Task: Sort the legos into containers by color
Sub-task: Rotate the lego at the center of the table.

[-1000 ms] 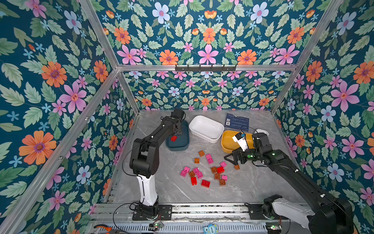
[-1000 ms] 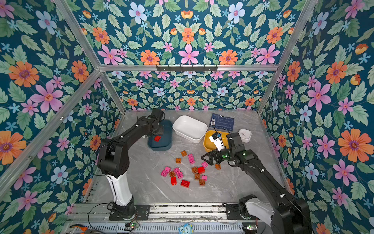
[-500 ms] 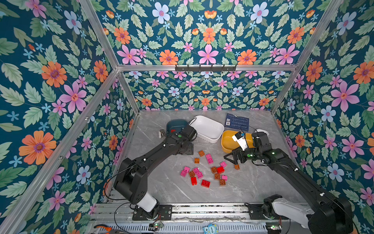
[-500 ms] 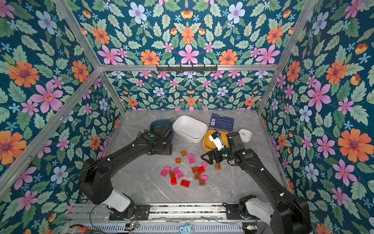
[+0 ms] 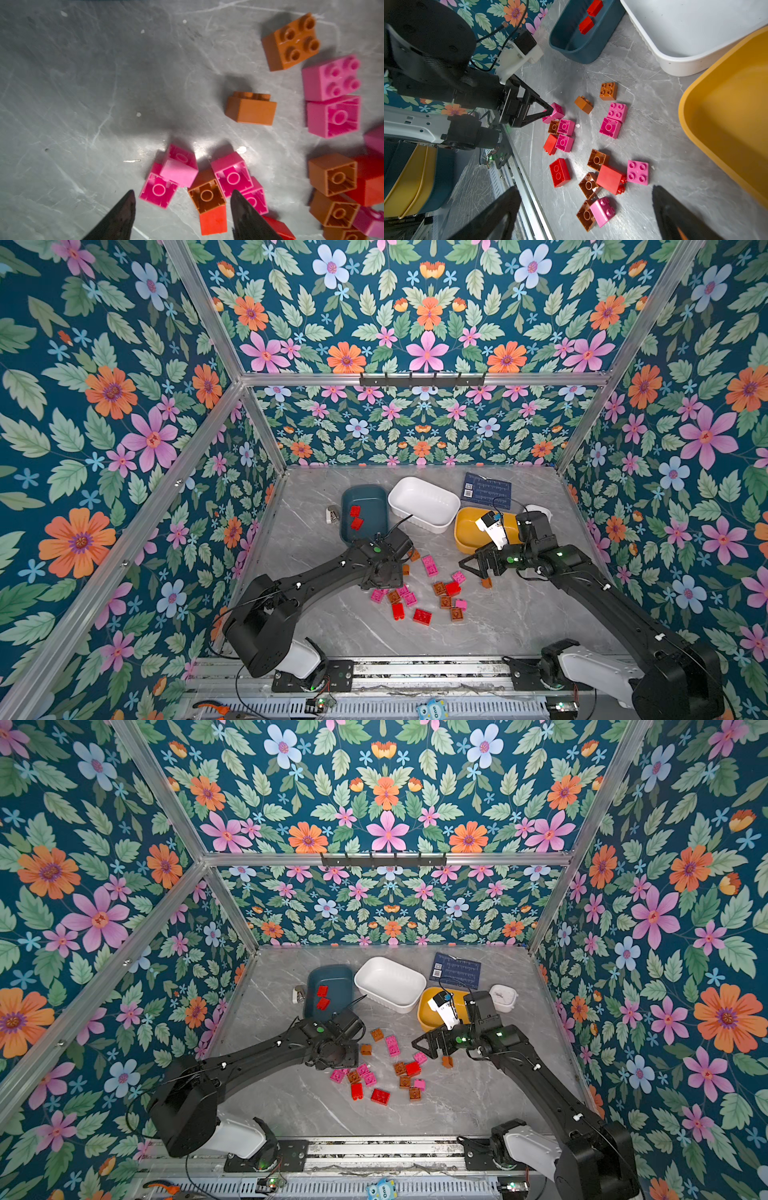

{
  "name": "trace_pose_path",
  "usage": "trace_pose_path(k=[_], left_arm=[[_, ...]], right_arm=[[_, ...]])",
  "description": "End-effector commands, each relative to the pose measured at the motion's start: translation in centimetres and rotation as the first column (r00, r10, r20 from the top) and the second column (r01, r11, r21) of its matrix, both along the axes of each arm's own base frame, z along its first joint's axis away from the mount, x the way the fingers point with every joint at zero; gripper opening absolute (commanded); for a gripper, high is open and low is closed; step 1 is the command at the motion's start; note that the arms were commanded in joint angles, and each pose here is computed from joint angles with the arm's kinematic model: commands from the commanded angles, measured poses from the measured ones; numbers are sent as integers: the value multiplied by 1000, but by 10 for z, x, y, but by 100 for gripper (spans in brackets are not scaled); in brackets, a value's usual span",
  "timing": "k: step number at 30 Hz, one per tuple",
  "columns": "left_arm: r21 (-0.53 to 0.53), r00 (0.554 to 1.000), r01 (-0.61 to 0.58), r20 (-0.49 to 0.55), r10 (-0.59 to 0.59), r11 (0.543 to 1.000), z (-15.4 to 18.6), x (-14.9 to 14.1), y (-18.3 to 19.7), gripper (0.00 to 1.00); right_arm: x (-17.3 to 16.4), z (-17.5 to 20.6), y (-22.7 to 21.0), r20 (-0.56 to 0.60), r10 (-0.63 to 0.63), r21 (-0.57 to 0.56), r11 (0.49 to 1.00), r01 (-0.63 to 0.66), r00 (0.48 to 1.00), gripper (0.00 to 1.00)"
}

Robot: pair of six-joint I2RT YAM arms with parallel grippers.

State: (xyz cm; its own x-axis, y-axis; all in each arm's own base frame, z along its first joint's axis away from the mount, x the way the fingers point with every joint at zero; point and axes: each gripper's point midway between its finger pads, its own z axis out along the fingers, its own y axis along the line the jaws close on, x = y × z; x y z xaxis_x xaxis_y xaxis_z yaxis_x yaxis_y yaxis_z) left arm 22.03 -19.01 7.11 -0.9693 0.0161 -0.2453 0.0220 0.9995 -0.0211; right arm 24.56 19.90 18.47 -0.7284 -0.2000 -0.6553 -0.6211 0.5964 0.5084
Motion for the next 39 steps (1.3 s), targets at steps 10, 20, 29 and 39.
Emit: trace_pose_path(k=[10,20,29,39], left_arm=[[134,971,232,-88,-221,964,-21,-2,16,67],[184,971,233,-89,-220,955,-27,16,35,65],[228,991,131,-19,-130,965,-23,53,60,66],[115,927,373,-85,-365,921,-16,38,38,61]], right_arm=[[-4,-2,0,1,9,5,1000,-9,1000,99],[-3,-3,1,-2,10,5,1000,-10,1000,99],[-1,-3,0,1,1,1,1000,-1,1000,99],[-1,-3,0,-3,6,1,1000,-6,1000,99]])
